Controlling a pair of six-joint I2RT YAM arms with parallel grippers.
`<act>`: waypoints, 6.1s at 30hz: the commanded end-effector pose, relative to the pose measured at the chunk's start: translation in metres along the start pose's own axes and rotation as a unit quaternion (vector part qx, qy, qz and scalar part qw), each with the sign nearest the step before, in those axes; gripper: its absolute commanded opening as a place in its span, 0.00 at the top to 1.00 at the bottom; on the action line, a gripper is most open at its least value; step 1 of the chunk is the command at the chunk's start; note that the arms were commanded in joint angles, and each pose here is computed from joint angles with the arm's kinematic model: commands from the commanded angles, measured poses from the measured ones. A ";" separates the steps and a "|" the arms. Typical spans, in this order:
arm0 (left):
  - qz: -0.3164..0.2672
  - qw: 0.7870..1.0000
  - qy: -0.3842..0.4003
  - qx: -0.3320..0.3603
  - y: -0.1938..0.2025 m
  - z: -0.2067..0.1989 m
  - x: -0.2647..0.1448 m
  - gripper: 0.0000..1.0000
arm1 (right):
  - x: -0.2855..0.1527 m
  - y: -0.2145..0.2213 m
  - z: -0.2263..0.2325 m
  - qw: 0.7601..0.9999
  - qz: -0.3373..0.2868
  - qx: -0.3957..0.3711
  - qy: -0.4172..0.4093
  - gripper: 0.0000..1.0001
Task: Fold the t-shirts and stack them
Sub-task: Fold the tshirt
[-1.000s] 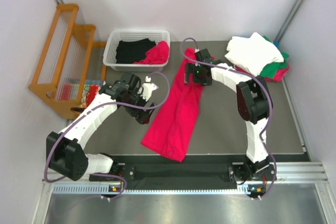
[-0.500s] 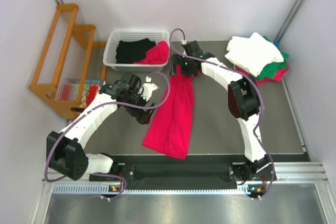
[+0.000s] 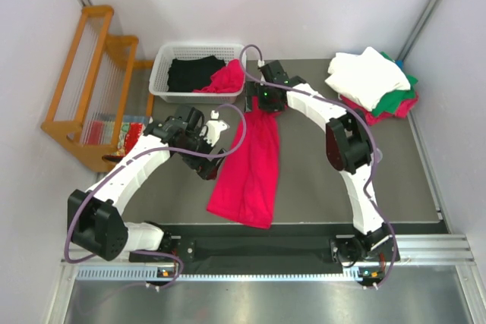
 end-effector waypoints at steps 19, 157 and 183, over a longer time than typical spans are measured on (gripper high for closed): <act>-0.010 0.999 0.036 0.014 -0.014 -0.015 -0.013 0.01 | -0.046 -0.079 -0.118 0.989 -0.101 0.105 0.014 0.00; -0.035 0.999 0.029 0.020 -0.022 -0.020 -0.032 0.01 | -0.001 -0.041 -0.030 0.999 -0.030 0.019 0.023 1.00; -0.035 0.999 0.026 0.022 -0.019 -0.020 -0.035 0.01 | 0.020 -0.044 -0.055 0.997 -0.031 0.069 0.007 0.00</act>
Point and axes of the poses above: each gripper's point midway between its finger pads, its own x axis out along the fingers, its own z axis along the line the jaws close on, y = z × x, the point moved 2 cm from there along -x, back along the fingers, and after that the axes turned 12 degrees about -x, right-handed, at the moved point
